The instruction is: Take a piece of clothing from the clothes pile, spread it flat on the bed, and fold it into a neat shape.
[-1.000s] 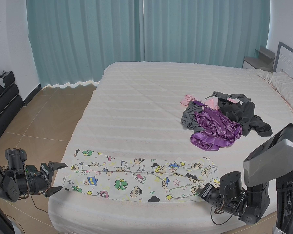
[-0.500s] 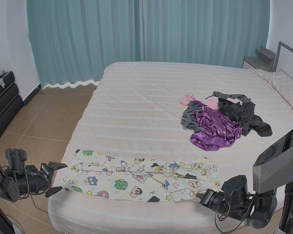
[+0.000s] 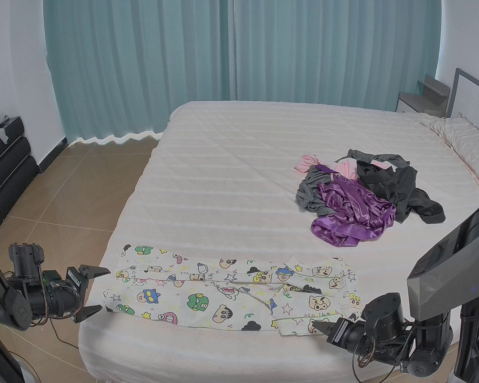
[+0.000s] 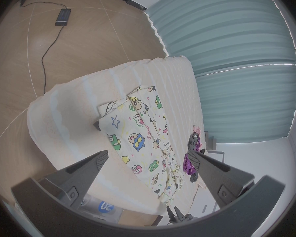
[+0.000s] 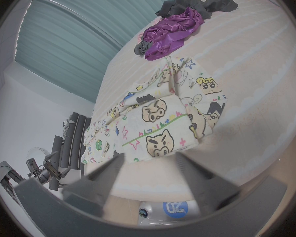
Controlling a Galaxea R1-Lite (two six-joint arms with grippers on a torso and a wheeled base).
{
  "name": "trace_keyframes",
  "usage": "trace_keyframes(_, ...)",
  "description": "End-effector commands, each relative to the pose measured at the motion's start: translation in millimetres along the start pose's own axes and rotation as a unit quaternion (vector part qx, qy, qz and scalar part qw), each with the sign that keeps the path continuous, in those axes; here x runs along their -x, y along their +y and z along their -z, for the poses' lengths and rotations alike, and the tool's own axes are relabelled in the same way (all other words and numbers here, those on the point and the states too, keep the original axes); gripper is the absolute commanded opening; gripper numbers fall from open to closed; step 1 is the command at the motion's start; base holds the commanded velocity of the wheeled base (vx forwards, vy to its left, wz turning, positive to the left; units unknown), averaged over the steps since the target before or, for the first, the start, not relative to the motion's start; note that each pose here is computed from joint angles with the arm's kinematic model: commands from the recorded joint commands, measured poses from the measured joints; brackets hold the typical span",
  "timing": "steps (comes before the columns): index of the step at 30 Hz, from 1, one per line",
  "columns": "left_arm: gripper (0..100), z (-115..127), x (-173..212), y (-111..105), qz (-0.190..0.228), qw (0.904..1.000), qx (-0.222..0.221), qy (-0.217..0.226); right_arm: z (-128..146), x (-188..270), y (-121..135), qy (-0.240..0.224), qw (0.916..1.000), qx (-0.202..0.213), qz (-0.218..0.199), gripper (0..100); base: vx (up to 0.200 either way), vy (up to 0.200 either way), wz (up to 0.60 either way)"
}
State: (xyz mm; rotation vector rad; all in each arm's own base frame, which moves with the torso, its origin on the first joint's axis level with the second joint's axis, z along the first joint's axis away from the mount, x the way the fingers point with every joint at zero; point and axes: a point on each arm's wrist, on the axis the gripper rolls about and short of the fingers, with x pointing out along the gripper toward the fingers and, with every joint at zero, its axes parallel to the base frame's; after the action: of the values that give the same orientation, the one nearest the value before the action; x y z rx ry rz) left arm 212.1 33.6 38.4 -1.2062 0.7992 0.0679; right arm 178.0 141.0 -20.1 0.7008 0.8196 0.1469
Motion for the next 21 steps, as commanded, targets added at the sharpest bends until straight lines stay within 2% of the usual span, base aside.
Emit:
trace_keyframes(1,100,-4,-4,0,-0.002,1.0,-0.004,-0.003,3,-4,-4,0.004,1.0,0.004,0.008,100,0.0,0.0,0.0)
trace_keyframes(5,100,-16,-14,-7,-0.004,0.9984,-0.04,-0.039,-2,-2,0,-0.009,1.0,-0.001,-0.001,100,0.0,0.0,0.0)
trace_keyframes(8,100,-23,-38,-10,-0.03,0.9922,-0.11,-0.05,-6,-2,0,-0.019,0.9998,-0.005,-0.002,100,0.0,0.0,0.0)
trace_keyframes(9,100,-24,-42,-8,-0.037,0.9907,-0.12,-0.052,-7,-3,0,-0.02,0.9998,-0.006,-0.001,100,0.0,0.0,0.0)
trace_keyframes(10,100,-27,-57,-4,-0.059,0.9843,-0.157,-0.055,-9,-3,-1,-0.024,0.9997,-0.01,-0.001,100,0.0,0.0,0.0)
trace_keyframes(12,100,-30,-73,0,-0.078,0.9763,-0.194,-0.055,-12,-3,-1,-0.029,0.9995,-0.013,-0.001,100,0.0,0.0,0.0)
trace_keyframes(16,100,-38,-95,3,-0.083,0.9645,-0.246,-0.046,-12,-4,-1,-0.03,0.9995,-0.013,-0.002,100,0.0,0.0,0.0)
trace_keyframes(21,100,-43,-120,3,-0.084,0.9531,-0.288,-0.037,-12,-4,0,-0.03,0.9994,-0.013,-0.003,100,0.0,0.0,0.0)
